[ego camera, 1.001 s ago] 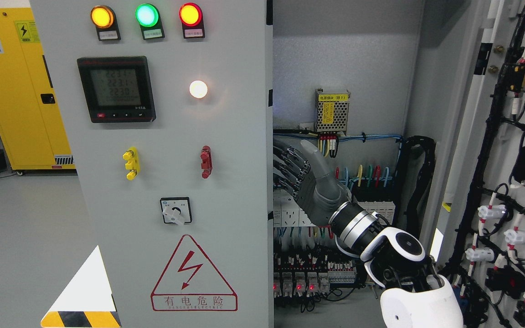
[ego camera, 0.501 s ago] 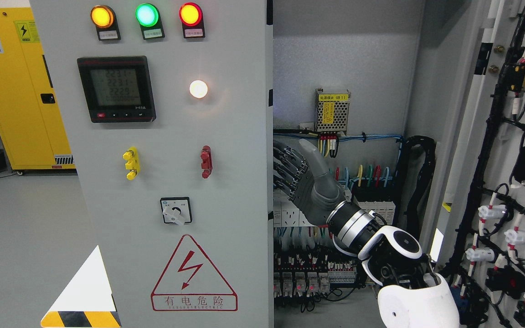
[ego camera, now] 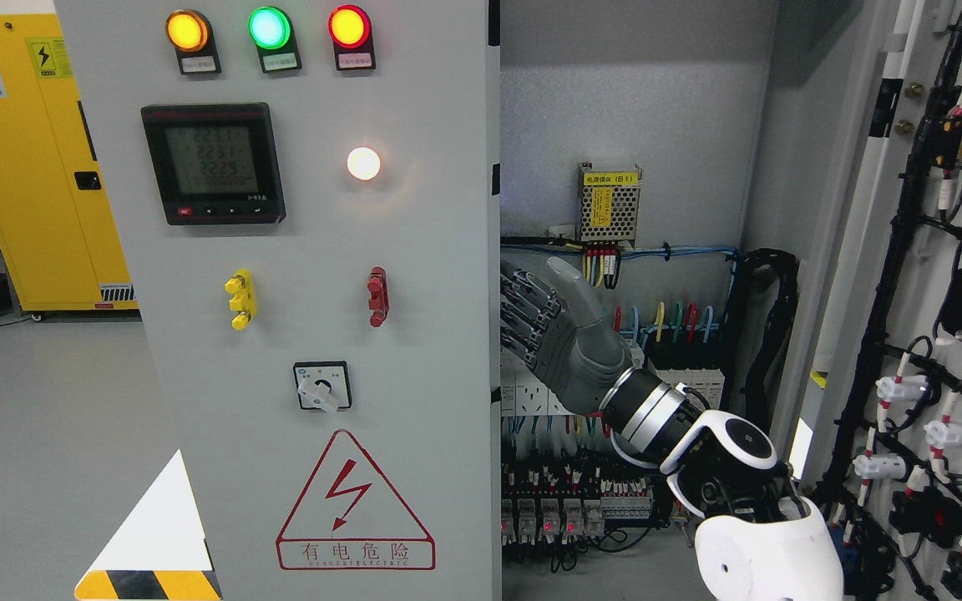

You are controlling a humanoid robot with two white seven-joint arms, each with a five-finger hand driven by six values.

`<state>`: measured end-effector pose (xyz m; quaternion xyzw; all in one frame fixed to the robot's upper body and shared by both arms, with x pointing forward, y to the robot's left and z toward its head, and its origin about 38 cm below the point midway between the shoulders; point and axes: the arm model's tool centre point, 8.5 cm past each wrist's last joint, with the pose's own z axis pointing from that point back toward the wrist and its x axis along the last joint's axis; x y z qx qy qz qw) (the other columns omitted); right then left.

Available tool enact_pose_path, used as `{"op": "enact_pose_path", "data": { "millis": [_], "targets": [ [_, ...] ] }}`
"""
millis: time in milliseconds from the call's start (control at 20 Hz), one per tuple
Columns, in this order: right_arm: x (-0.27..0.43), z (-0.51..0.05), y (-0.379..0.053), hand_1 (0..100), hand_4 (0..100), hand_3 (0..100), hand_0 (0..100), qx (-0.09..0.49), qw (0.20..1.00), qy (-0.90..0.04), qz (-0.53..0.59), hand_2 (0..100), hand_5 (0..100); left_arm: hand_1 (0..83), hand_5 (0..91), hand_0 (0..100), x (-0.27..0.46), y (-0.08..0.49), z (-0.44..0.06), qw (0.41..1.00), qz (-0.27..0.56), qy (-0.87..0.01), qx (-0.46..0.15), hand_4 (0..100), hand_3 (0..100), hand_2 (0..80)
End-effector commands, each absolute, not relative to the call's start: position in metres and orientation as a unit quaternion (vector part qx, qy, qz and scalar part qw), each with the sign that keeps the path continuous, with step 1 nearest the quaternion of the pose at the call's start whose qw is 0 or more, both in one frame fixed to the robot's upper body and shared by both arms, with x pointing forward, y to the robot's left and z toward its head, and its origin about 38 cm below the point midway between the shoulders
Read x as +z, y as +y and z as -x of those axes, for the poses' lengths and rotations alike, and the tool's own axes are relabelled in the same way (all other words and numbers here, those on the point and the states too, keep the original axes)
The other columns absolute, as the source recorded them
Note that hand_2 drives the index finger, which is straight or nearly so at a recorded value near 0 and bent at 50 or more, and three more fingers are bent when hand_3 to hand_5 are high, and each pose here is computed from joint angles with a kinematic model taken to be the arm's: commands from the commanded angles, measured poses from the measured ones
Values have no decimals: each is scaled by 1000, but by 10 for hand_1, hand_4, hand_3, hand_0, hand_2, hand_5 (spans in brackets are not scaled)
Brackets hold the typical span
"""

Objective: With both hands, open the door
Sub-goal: 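Pull the meter door outward with the right hand, swinging it open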

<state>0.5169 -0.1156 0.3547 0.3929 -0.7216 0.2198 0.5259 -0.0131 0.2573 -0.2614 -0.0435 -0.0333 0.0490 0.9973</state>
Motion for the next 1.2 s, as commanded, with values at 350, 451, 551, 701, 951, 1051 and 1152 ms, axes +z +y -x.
{"op": "enact_pose_path", "data": {
  "millis": [350, 451, 551, 701, 951, 1051, 1152],
  "targets": [
    [355, -521, -115, 123, 0, 0, 201, 232, 524, -711, -407, 0, 0, 0, 0, 0, -260, 265, 23, 998, 36, -20, 51, 0, 0, 0],
    [355, -521, -116, 123, 0, 0, 201, 233, 524, -710, -409, 0, 0, 0, 0, 0, -260, 265, 23, 998, 36, -20, 50, 0, 0, 0],
    [354, -521, -115, 123, 0, 0, 201, 237, 522, -708, -412, 0, 0, 0, 0, 0, -260, 265, 23, 998, 36, -20, 50, 0, 0, 0],
    [355, -519, -114, 122, 0, 0, 201, 245, 518, -706, -417, 0, 0, 0, 0, 0, -260, 264, 23, 998, 37, -20, 50, 0, 0, 0],
    [358, -518, -113, 122, 0, 0, 201, 253, 511, -704, -423, 0, 0, 0, 0, 0, -260, 264, 23, 998, 37, -20, 50, 0, 0, 0],
    [359, -517, -113, 122, 0, 0, 201, 254, 510, -705, -422, 0, 0, 0, 0, 0, -260, 264, 23, 998, 37, -20, 50, 0, 0, 0],
    [360, -517, -113, 122, 0, 0, 201, 254, 509, -706, -422, 0, 0, 0, 0, 0, -260, 265, 23, 998, 36, -20, 50, 0, 0, 0]
  ]
}}
